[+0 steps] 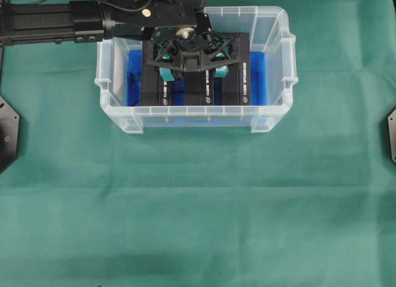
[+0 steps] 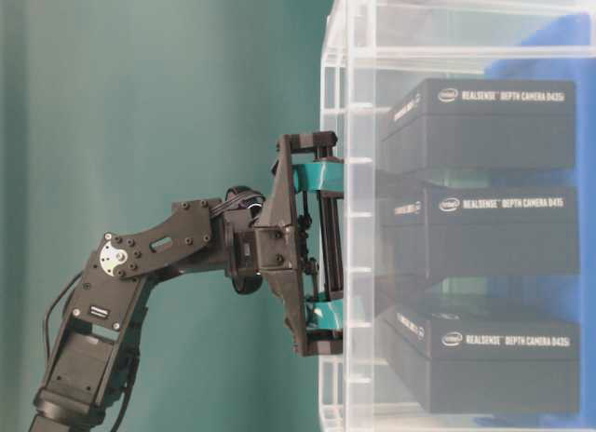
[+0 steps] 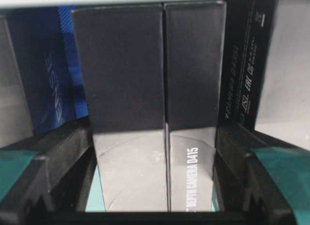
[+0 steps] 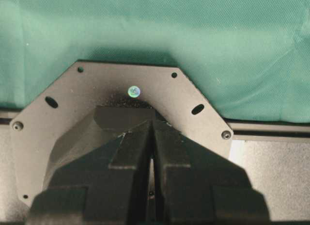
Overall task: Take the box out of the case with the left arm.
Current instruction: 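Lower the open left gripper around the middle box and close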
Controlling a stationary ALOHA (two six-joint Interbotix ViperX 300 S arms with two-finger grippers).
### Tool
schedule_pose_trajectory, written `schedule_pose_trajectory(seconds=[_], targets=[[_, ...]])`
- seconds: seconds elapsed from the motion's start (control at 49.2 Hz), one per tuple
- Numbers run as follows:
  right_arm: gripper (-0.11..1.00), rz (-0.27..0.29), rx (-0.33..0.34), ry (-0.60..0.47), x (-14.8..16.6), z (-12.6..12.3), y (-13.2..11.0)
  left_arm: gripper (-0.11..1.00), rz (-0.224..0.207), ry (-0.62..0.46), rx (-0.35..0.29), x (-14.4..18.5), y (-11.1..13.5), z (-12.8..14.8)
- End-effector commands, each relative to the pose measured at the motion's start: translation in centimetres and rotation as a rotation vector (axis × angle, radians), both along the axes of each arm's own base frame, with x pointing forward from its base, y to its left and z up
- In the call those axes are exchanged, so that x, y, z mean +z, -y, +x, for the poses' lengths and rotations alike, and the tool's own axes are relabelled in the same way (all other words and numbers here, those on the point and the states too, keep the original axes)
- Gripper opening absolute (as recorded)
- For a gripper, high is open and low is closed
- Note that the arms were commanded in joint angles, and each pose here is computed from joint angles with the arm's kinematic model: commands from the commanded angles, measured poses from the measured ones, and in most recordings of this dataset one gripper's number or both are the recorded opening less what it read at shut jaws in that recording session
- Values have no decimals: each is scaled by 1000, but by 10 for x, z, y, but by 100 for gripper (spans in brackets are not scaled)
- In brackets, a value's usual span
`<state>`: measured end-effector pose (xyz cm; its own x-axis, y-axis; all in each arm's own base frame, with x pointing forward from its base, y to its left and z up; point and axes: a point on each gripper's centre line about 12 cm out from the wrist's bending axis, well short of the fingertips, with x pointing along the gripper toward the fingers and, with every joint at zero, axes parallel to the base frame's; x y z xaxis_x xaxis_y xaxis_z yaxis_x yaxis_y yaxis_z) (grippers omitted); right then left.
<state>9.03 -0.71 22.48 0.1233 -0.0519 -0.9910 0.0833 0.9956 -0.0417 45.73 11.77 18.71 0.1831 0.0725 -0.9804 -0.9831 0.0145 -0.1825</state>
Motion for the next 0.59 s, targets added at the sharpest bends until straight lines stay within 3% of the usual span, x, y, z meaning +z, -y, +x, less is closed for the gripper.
schedule_pose_trajectory(seconds=[0.0,0.57], targets=[[1,2,-3,20,8,3,0,60,14,42,-4,20,0,0],[1,2,-5,22,8,3,0,60,16,47,-10,88,5,-8]])
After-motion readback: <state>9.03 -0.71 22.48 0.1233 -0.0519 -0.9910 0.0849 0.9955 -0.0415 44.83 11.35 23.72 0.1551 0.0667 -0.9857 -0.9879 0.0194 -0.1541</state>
